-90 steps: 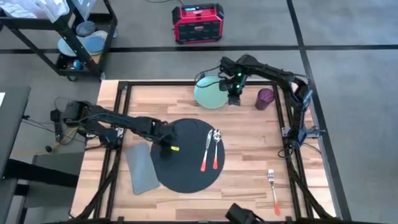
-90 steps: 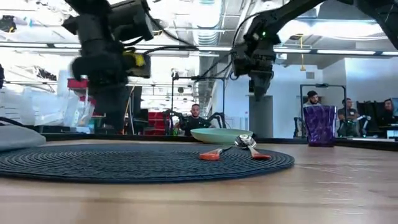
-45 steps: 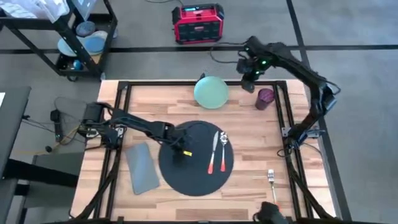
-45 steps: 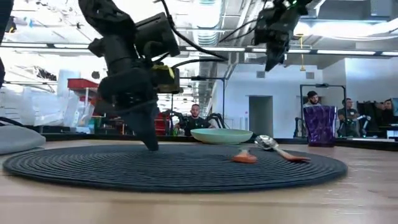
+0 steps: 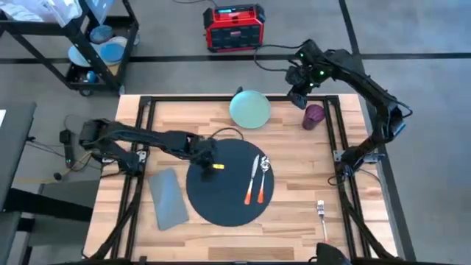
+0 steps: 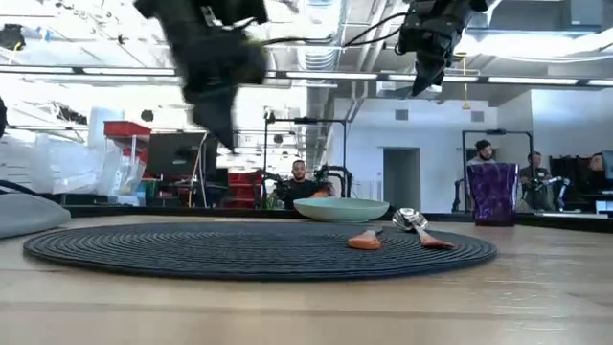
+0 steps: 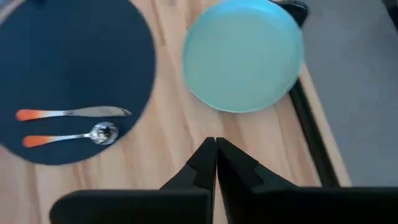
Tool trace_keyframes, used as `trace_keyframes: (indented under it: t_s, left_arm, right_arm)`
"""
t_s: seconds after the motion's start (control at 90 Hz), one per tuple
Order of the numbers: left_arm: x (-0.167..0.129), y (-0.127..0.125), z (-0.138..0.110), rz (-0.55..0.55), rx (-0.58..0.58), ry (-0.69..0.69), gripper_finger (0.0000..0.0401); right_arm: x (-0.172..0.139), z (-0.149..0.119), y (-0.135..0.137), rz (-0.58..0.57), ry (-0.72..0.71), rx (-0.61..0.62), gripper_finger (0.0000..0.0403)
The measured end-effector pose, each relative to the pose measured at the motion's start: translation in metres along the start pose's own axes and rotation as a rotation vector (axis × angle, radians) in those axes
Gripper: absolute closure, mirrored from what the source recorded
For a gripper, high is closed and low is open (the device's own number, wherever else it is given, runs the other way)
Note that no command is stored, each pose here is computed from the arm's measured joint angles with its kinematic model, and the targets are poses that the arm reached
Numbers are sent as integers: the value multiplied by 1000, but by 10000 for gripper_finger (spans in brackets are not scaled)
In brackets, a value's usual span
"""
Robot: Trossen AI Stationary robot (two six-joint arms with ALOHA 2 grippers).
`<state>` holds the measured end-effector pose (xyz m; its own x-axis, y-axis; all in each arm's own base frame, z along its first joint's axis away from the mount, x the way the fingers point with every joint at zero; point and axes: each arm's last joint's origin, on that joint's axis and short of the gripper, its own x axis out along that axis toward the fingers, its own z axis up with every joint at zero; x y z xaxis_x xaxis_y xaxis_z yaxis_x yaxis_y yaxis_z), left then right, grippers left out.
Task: Set table place
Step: Adjust the gray table napkin on the table
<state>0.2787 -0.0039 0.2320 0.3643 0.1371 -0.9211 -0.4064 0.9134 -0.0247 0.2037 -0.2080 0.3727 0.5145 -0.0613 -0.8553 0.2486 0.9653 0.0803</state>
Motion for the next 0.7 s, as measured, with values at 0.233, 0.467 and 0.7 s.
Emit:
trace_keyframes:
  t_s: [0.233, 0.467, 0.7]
  left_arm:
    - [-27, -7, -82, 75, -201, 105, 401]
    - [-17, -16, -139, 86, -346, 164, 401]
    - [5, -20, -166, 42, -418, 163, 401]
  right_arm:
    - [0, -1, 1, 6, 8, 3, 403]
    - [3, 2, 9, 28, 21, -21, 403]
    - [7, 7, 21, 50, 27, -40, 403]
